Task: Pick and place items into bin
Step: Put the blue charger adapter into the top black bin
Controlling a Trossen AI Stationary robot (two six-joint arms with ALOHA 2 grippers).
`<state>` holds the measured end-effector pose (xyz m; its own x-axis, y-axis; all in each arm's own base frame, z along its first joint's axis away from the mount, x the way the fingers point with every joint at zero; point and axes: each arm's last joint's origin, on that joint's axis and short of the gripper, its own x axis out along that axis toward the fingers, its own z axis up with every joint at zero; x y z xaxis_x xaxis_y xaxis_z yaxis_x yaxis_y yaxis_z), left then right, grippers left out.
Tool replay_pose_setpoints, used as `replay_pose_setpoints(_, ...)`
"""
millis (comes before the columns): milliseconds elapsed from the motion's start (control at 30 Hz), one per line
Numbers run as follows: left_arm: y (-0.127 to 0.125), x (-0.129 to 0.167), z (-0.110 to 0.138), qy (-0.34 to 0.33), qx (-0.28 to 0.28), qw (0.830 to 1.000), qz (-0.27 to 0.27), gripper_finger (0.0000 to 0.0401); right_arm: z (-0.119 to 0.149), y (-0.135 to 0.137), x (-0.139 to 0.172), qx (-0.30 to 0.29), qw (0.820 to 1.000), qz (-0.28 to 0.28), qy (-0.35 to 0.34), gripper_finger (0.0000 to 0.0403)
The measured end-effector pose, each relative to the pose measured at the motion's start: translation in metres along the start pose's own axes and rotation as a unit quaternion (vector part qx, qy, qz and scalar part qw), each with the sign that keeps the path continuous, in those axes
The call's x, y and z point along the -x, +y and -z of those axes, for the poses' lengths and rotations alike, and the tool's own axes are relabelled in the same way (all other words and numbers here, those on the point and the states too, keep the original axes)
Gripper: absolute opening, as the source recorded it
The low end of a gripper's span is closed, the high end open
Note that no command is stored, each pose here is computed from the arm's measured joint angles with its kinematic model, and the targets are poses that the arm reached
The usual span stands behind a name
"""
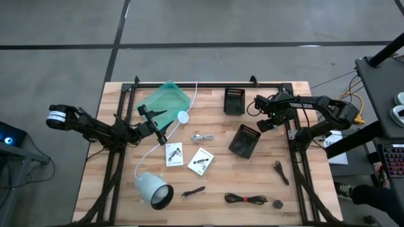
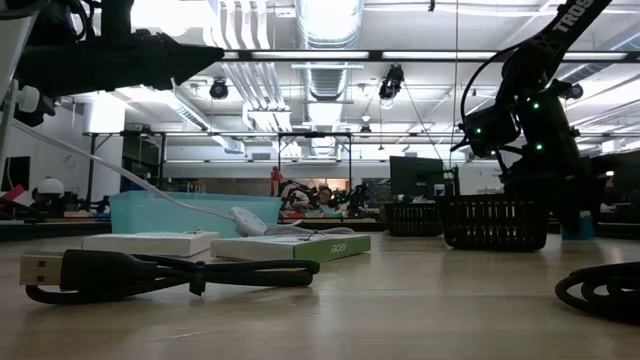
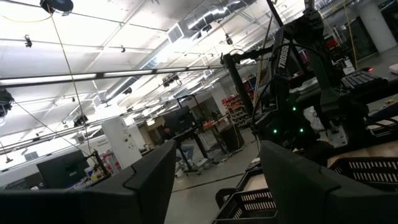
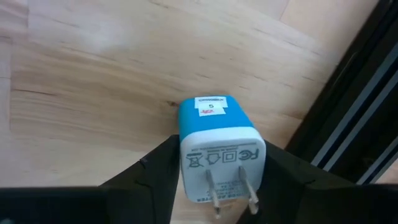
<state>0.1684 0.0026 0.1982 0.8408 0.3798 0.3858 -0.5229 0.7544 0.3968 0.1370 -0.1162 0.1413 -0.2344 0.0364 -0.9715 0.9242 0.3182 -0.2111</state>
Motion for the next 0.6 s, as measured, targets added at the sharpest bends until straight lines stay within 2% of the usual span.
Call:
replay_pose_setpoints(167,0.0000,0.0000,0.0000,0.000,0.000,1.000,0.000,0.0217,-0.0002,0.0001,0.0002,0.000,1.000,0.000,-0.001,0.0142)
replay_pose_setpoints(600,0.0000,0.0000,0.0000,0.000,0.000,1.000,0.000,0.0217,-0.0039,0.0016,0.0074,-0.002,1.000,-0.005,-0.009,0.0136)
